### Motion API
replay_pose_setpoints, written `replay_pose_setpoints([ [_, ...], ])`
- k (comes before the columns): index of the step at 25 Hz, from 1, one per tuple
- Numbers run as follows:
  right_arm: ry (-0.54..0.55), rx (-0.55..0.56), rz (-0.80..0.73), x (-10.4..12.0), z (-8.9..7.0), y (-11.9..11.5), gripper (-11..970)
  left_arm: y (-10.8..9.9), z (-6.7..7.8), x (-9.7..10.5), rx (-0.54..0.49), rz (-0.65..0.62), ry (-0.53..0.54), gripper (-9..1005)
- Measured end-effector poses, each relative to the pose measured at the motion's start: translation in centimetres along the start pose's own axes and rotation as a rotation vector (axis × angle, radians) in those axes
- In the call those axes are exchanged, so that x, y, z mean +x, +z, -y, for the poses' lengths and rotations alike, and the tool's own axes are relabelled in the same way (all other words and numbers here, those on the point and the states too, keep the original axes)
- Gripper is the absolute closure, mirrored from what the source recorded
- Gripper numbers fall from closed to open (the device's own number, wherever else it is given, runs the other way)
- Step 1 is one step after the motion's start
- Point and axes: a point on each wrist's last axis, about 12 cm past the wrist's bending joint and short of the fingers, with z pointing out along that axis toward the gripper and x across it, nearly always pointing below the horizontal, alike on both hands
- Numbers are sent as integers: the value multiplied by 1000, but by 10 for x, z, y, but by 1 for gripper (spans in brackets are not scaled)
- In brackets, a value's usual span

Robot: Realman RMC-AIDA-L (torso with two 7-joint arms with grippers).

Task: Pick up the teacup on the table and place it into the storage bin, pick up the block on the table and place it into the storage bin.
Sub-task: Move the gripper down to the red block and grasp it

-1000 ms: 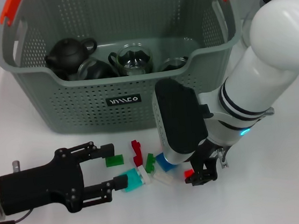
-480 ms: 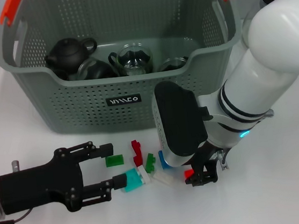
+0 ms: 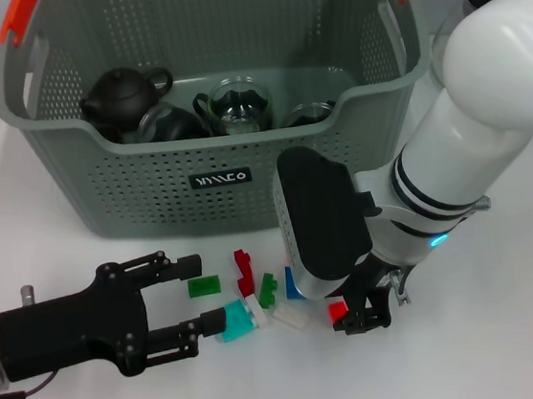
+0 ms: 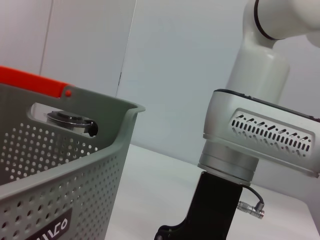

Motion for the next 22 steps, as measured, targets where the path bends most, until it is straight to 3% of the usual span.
replay_pose_setpoints([
  [22, 5, -11, -10, 2, -1, 2, 679, 1, 1, 0, 2, 3, -3, 261],
])
